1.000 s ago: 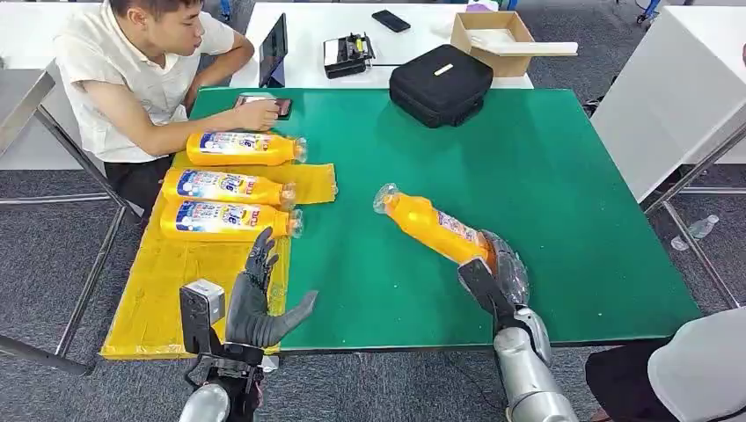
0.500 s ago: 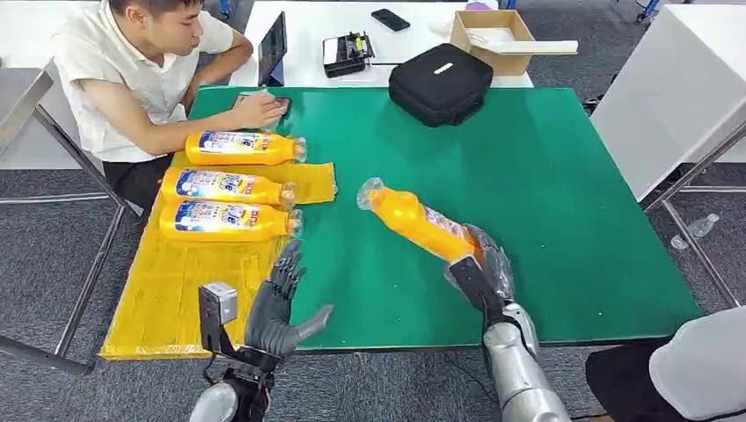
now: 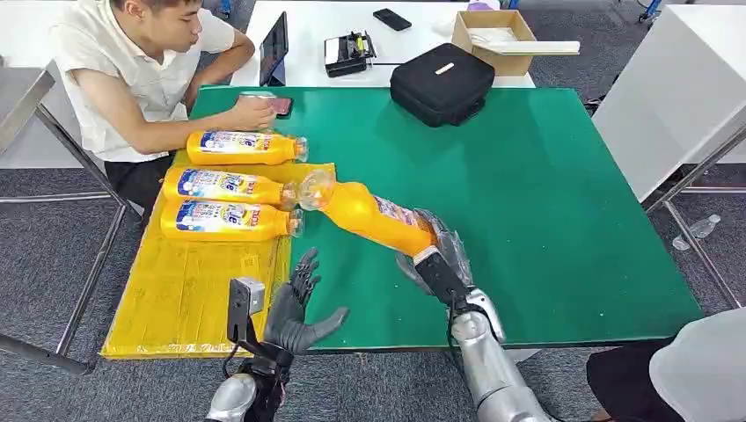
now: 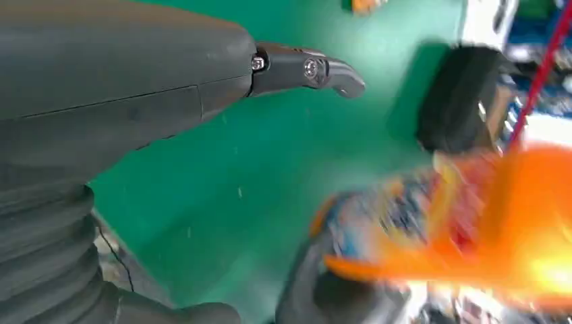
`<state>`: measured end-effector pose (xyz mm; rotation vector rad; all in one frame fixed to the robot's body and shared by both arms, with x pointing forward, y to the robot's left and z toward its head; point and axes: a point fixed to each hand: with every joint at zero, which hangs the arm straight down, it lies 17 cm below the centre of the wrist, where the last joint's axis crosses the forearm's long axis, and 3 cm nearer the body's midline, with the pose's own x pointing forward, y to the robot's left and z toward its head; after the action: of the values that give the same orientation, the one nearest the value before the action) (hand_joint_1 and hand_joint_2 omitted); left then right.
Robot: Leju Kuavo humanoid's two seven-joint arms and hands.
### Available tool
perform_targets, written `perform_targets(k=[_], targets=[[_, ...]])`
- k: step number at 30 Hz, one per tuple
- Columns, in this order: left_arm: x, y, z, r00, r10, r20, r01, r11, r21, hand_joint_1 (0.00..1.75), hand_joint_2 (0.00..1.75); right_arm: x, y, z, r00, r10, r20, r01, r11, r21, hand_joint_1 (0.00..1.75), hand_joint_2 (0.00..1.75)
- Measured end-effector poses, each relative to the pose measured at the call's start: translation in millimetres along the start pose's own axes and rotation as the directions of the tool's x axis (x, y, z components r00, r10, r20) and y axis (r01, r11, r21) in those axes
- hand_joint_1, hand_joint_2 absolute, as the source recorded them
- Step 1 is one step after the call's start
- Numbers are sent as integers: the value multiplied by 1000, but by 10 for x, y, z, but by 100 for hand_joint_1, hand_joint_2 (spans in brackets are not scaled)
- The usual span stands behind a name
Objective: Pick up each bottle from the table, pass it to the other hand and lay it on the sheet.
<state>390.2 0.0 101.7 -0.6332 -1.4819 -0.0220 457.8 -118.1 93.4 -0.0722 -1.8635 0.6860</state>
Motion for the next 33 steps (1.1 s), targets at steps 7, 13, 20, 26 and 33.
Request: perform_targets(k=[7, 13, 20, 26, 33], targets=[[70, 136, -84, 999, -33, 22, 31, 997, 69, 0, 175, 373, 145, -64, 997, -9, 75, 7, 1000, 28, 175, 175], [123, 210, -90, 998, -28, 48, 22, 994, 108, 0, 175, 504, 182, -63, 995, -11, 104, 7, 999, 32, 175, 175], [208, 242, -111, 997, -16, 74, 7, 992, 125, 0, 175, 622, 235, -61, 992, -19, 128, 14, 999, 35, 175, 175], [503, 291, -129, 985, 8, 173, -35, 987, 154, 0, 175, 752, 368, -43, 988, -36, 150, 28, 998, 51, 175, 175], [765, 182, -133, 969, 85, 233, -113, 988, 109, 0, 175, 806, 487, -31, 987, -51, 153, 42, 997, 65, 175, 175]])
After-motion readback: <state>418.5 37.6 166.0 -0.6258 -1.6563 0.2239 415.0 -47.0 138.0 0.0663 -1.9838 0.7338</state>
